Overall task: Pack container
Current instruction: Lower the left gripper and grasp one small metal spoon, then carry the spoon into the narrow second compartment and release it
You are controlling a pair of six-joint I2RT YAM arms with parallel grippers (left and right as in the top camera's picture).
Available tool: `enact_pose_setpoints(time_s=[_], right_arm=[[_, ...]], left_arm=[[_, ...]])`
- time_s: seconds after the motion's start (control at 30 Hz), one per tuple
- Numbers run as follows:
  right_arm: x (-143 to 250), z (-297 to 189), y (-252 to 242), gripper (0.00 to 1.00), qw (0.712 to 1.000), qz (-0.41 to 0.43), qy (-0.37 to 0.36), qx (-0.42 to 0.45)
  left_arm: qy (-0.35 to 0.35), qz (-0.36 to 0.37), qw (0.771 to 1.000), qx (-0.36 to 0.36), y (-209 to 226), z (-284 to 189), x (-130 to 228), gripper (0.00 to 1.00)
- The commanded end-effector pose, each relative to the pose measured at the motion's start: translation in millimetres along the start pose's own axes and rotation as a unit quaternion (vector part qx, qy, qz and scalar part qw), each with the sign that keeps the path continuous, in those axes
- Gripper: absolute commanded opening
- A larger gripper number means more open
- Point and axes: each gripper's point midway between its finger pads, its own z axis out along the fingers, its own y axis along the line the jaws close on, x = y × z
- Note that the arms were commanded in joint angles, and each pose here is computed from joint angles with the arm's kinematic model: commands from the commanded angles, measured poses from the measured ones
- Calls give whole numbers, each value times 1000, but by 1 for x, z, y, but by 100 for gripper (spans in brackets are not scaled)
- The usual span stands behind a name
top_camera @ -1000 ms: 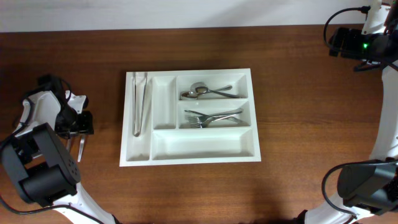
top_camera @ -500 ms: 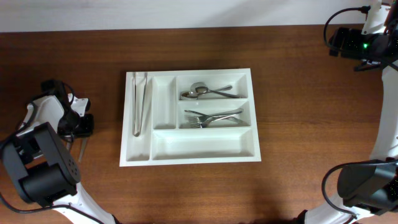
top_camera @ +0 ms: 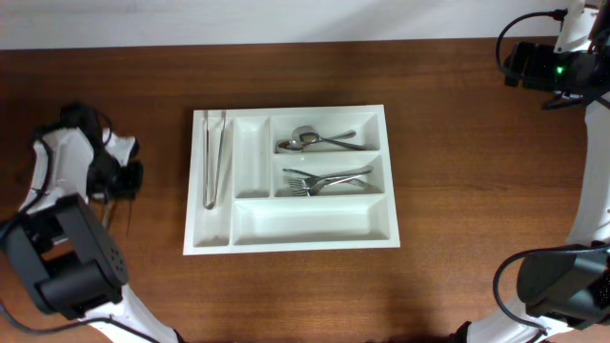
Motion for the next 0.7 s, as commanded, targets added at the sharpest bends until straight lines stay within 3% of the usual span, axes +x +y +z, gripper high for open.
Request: enact_pose_setpoints(time_s=[0.0,0.2,0.53,0.67], right_arm=[[1,4,1,99,1000,5,2,-6],[1,4,1,99,1000,5,2,-6],[1,4,1,99,1000,5,2,-6],[1,4,1,99,1000,5,2,-6]], left_arm=[[-103,35,994,-5,-31,-82,-29,2],[-155,112,981,32,-107,-124,-33,2],[-147,233,959,61,-212,-120,-23,2],[-163,201,965,40,-221,-121,-30,2]])
